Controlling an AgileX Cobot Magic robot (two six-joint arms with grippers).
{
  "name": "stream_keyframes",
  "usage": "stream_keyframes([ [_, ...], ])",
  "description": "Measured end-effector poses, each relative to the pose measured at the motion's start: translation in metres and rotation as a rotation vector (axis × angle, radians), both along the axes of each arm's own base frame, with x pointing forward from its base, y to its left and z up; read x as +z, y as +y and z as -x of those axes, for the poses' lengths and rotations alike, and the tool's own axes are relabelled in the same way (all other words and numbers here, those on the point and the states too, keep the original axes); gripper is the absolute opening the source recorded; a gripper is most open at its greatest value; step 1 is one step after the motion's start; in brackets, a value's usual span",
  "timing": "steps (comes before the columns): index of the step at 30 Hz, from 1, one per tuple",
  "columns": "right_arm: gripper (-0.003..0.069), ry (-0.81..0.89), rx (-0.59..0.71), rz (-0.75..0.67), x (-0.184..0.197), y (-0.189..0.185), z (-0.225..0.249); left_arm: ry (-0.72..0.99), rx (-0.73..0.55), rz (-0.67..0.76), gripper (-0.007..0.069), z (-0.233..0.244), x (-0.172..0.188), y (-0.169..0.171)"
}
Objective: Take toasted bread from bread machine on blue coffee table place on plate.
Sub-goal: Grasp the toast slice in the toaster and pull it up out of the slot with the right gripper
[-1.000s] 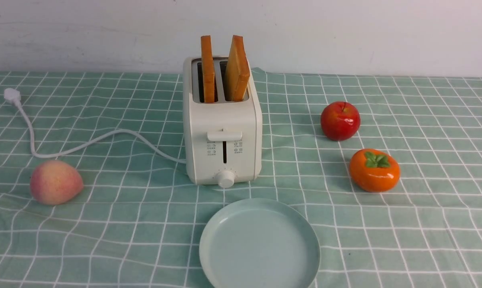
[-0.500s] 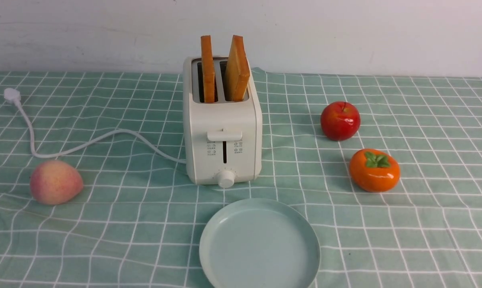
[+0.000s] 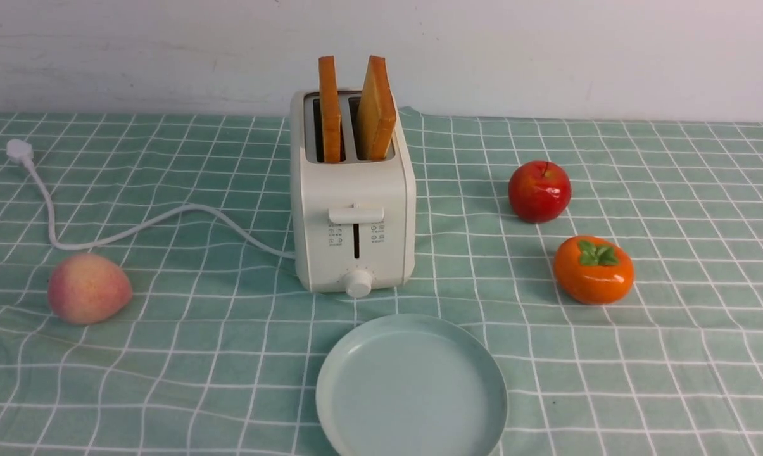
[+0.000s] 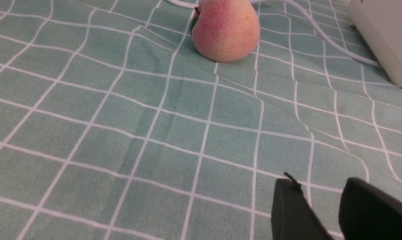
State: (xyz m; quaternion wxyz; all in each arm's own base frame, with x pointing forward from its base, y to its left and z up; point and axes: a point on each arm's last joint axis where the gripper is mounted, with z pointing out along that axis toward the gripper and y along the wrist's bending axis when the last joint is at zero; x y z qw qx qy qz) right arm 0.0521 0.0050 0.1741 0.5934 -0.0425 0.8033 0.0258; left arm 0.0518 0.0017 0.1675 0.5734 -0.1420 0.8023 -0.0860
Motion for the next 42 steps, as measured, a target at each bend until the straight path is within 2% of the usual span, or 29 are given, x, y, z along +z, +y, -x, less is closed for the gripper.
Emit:
stream_keyframes([
  [5,0.0240,-0.056,0.000,0.002,0.003,0.000,-0.002,-0.060,-0.001,-0.007,0.0227,-0.002,0.005,0.000],
  [8,0.0240,-0.181,0.000,-0.008,0.014,0.000,-0.004,-0.133,-0.003,-0.008,0.0228,-0.003,0.012,0.000],
  [10,0.0240,-0.365,0.001,-0.023,0.031,0.000,-0.004,-0.248,-0.007,-0.010,0.0232,-0.005,0.022,0.000],
  [14,0.0240,-0.588,0.003,-0.044,0.051,0.000,-0.001,-0.357,-0.010,-0.012,0.0235,-0.005,0.032,-0.001],
  [20,0.0240,-0.770,0.005,-0.072,0.066,0.000,0.006,-0.425,-0.007,0.020,0.0236,-0.005,0.038,-0.001],
  [23,0.0240,-0.862,0.004,-0.222,0.075,-0.002,0.010,-0.634,0.009,0.252,0.0236,-0.001,0.056,0.000],
  [25,0.0240,-0.861,-0.003,-0.344,0.079,-0.005,0.011,-0.759,0.001,0.309,0.0237,0.003,0.067,0.001],
  [28,0.0240,-0.886,-0.013,-0.504,0.109,-0.009,0.013,-0.872,-0.029,0.297,0.0237,0.010,0.092,0.000],
  [31,0.0240,-0.939,-0.004,-0.585,0.167,-0.010,0.016,-0.936,-0.062,0.219,0.0237,0.018,0.147,-0.003],
  [34,0.0240,-0.941,0.021,-0.551,0.247,-0.007,0.012,-0.900,-0.057,0.131,0.0237,0.015,0.214,-0.004],
  [35,0.0240,-0.927,0.019,-0.540,0.251,-0.007,0.008,-0.875,-0.053,0.131,0.0237,0.012,0.212,-0.003],
  [37,0.0240,-0.870,0.032,-0.462,0.294,-0.002,0.000,-0.762,-0.019,0.105,0.0237,-0.001,0.244,-0.001],
  [38,0.0240,-0.750,0.030,-0.375,0.314,0.002,-0.019,-0.607,0.017,0.099,0.0237,-0.024,0.258,0.002],
  [39,0.0240,-0.752,0.032,-0.363,0.322,0.002,-0.018,-0.587,0.022,0.100,0.0237,-0.026,0.260,0.002],
  [41,0.0240,-0.487,0.018,-0.220,0.336,0.008,-0.061,-0.334,0.076,0.096,0.0237,-0.060,0.264,0.006],
  [42,0.0240,-0.480,0.016,-0.205,0.340,0.008,-0.062,-0.300,0.083,0.096,0.0237,-0.065,0.262,0.007],
])
